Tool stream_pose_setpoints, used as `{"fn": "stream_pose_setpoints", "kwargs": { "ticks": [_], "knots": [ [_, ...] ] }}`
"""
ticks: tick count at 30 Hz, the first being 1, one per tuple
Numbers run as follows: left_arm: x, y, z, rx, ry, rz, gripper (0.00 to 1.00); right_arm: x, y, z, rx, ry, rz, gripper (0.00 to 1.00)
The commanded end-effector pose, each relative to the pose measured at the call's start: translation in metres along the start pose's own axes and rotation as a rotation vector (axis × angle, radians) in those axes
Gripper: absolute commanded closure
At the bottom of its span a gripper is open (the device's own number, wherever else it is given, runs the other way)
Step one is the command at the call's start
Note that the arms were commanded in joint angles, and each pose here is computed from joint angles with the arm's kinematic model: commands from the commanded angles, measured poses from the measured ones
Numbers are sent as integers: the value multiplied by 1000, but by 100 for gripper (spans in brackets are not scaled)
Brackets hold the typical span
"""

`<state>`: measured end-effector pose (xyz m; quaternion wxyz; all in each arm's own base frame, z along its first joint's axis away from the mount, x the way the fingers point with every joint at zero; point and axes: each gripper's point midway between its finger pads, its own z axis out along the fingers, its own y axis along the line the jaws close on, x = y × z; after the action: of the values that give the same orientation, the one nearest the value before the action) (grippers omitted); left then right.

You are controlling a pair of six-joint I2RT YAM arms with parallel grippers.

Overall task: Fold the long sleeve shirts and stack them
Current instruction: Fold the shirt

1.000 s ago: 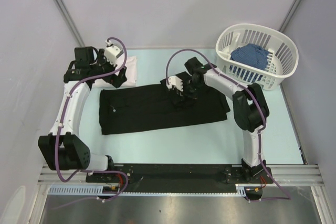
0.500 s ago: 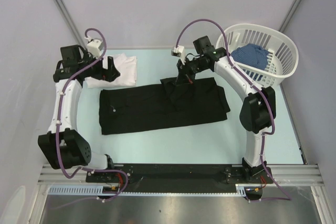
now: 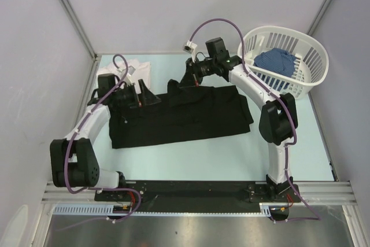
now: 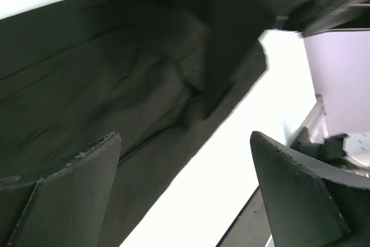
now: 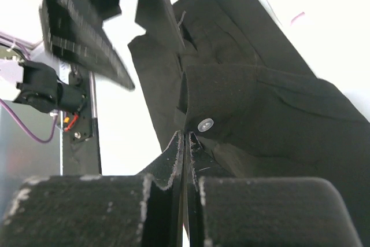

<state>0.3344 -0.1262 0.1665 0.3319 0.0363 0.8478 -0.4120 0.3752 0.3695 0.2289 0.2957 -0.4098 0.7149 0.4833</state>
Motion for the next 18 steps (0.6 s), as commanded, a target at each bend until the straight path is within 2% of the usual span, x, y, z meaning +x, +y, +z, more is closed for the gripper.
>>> {"fn": "stream_pose_setpoints", "kwargs": {
  "ticks": [1,6,10,12,15,16,18],
  "knots": [
    [-15,-45,15,118,-69,77,2,-33,16,5,-39,-79,-45,100],
    [-16,-35,25,80,-81,38,10,-38,22,6,-49,-91,-31,100],
    [-26,-44,34,107,-97,108,13,-38,28,9,-62,-92,-31,100],
    [-25,-47,40,112,-85,115,18,-40,31,11,-67,-96,-29,100],
    [-24,-53,43,134,-71,110,34,-44,34,11,-69,-105,-29,100],
    [-26,-59,42,146,-72,114,50,-47,37,9,-71,-110,-37,100],
    [-25,-75,35,199,-48,121,75,-47,37,6,-65,-110,-39,100]
  ]
}}
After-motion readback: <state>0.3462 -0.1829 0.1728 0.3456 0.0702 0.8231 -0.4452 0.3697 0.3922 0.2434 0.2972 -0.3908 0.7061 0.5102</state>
